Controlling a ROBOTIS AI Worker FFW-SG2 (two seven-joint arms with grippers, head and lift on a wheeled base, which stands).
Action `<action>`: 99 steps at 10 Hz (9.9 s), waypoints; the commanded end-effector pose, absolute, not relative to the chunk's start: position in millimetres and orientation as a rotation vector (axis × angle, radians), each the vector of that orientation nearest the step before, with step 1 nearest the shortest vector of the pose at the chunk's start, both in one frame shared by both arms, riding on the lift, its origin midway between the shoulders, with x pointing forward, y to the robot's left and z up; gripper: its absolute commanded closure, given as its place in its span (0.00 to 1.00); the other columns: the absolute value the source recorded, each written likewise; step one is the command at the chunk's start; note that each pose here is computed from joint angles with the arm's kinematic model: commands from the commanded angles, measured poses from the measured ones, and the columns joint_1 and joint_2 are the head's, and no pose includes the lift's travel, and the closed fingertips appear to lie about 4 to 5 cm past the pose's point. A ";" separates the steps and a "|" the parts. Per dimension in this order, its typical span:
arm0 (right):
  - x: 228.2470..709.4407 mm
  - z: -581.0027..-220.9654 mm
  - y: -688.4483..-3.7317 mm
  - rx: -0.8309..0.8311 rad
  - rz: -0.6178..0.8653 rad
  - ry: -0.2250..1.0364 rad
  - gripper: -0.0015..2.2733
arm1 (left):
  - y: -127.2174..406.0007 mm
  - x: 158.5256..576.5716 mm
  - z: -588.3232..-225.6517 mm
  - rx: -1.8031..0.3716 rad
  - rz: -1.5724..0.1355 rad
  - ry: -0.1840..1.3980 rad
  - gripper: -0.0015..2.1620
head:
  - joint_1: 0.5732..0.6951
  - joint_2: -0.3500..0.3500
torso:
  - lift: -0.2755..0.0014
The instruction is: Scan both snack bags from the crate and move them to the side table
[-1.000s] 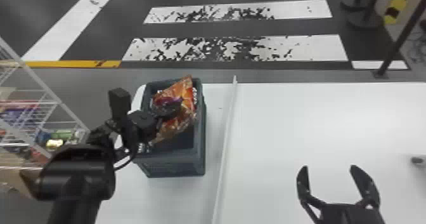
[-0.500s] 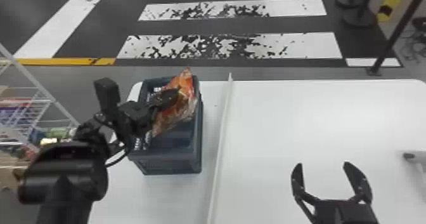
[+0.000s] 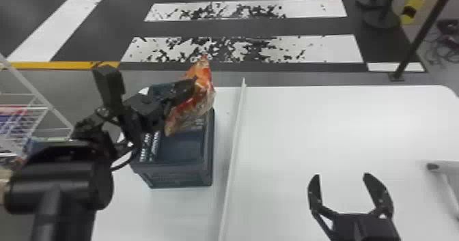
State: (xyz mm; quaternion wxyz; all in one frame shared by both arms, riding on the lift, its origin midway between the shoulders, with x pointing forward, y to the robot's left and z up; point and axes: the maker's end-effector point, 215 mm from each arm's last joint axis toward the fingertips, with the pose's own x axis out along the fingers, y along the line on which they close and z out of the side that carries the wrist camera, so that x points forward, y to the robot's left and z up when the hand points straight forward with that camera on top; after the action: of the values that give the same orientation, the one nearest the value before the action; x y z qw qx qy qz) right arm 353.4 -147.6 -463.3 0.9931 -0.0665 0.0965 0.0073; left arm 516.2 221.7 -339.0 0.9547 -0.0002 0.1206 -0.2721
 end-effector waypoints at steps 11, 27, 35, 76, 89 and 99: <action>346.6 -441.1 -232.2 -0.198 -0.301 0.181 0.03 | -79.5 477.8 -387.9 -0.007 -0.891 0.296 0.99 | 1.00 0.00 | 0.89; 353.6 -446.0 -226.0 -0.205 -0.258 0.245 0.02 | 86.1 455.3 -383.0 -0.032 -0.512 0.195 0.01 | 1.00 0.07 | 0.89; 359.5 -511.3 -199.5 -0.011 0.036 0.671 0.02 | 222.6 404.0 -343.5 0.043 -0.243 -0.045 0.02 | 1.00 0.53 | 0.89; 407.0 -495.2 -312.1 -0.940 -0.003 0.751 0.99 | 230.3 394.5 -375.0 0.044 -0.265 0.017 0.03 | 1.00 0.28 | 0.89; 337.3 -526.7 -173.4 -0.549 0.336 0.834 0.04 | 233.2 397.3 -380.2 0.041 -0.261 0.024 0.03 | 1.00 0.61 | 0.89; 393.1 -499.7 -244.6 0.022 0.299 0.828 0.99 | 231.6 393.9 -380.9 0.044 -0.262 0.028 0.03 | 1.00 0.51 | 0.89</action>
State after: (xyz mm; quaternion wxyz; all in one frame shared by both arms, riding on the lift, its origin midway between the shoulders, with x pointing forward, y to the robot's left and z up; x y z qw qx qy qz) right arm 393.1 -241.2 -495.3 0.9055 0.0086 0.3976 0.1483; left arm 394.1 231.6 -380.8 0.9911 0.0214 0.0137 -0.1304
